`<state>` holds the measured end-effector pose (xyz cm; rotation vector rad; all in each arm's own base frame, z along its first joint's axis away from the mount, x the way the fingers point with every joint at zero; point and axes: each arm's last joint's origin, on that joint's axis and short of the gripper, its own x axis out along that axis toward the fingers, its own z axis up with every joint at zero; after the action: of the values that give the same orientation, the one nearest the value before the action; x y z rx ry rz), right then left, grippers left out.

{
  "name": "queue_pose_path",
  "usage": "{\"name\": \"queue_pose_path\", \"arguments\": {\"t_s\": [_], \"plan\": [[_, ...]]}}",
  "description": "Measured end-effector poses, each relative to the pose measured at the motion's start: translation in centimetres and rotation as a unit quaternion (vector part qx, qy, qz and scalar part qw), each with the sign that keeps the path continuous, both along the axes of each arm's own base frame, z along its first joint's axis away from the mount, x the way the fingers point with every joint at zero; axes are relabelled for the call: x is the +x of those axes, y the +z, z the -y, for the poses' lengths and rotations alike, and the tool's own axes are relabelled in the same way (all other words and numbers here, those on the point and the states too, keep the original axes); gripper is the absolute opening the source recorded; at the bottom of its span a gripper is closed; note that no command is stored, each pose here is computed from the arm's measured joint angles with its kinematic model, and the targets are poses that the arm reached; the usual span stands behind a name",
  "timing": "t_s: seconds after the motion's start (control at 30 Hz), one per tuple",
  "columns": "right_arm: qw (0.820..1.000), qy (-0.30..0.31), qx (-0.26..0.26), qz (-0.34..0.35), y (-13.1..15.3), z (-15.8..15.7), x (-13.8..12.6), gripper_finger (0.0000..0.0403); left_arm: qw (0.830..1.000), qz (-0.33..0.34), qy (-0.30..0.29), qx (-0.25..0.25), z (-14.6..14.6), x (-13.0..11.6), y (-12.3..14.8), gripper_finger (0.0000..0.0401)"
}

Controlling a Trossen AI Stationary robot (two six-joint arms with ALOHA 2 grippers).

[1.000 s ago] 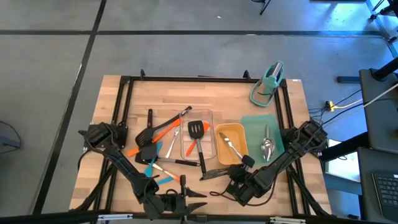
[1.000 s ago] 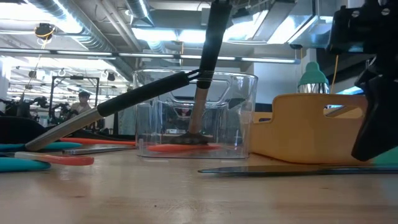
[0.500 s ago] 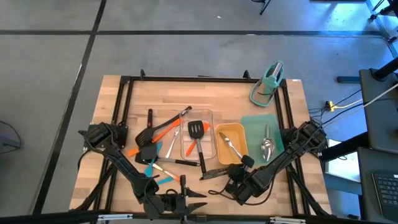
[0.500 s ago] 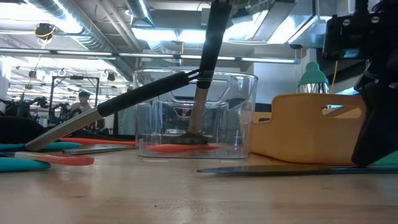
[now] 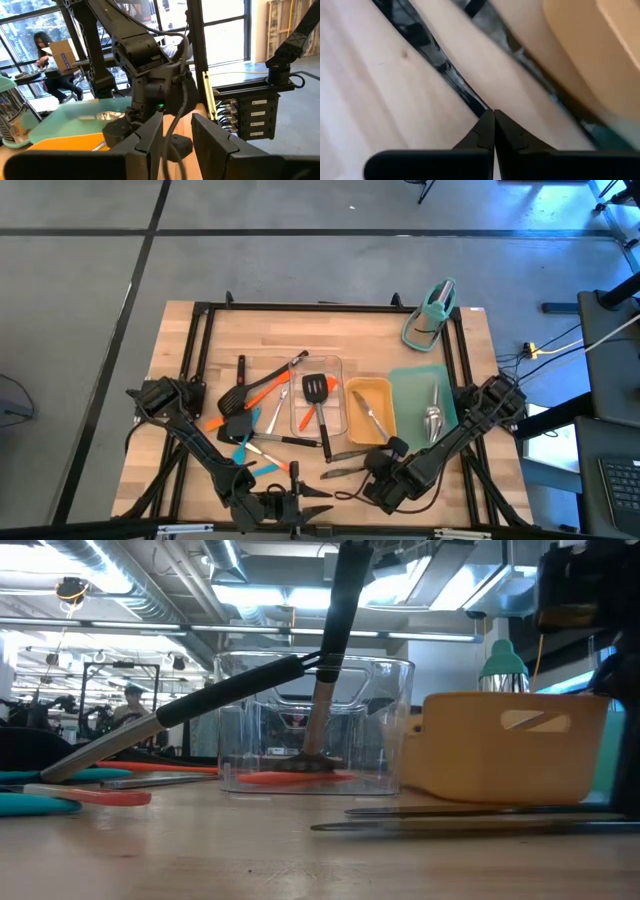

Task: Pick & Place Kitchen Items
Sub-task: Adjust the black table knife

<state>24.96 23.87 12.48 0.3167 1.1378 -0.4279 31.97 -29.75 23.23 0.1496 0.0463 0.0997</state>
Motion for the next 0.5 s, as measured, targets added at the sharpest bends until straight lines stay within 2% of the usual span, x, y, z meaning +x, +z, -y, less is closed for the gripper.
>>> {"name": "queue_pose_path", "arguments": {"t_s": [0.5], "plan": [[1.000,0.018,0.001,-0.007,0.49,-0.46,0.11,0.0000,1.000,0.000,0.000,-0.001,0.00,0.00,0.00,0.0097]]}}
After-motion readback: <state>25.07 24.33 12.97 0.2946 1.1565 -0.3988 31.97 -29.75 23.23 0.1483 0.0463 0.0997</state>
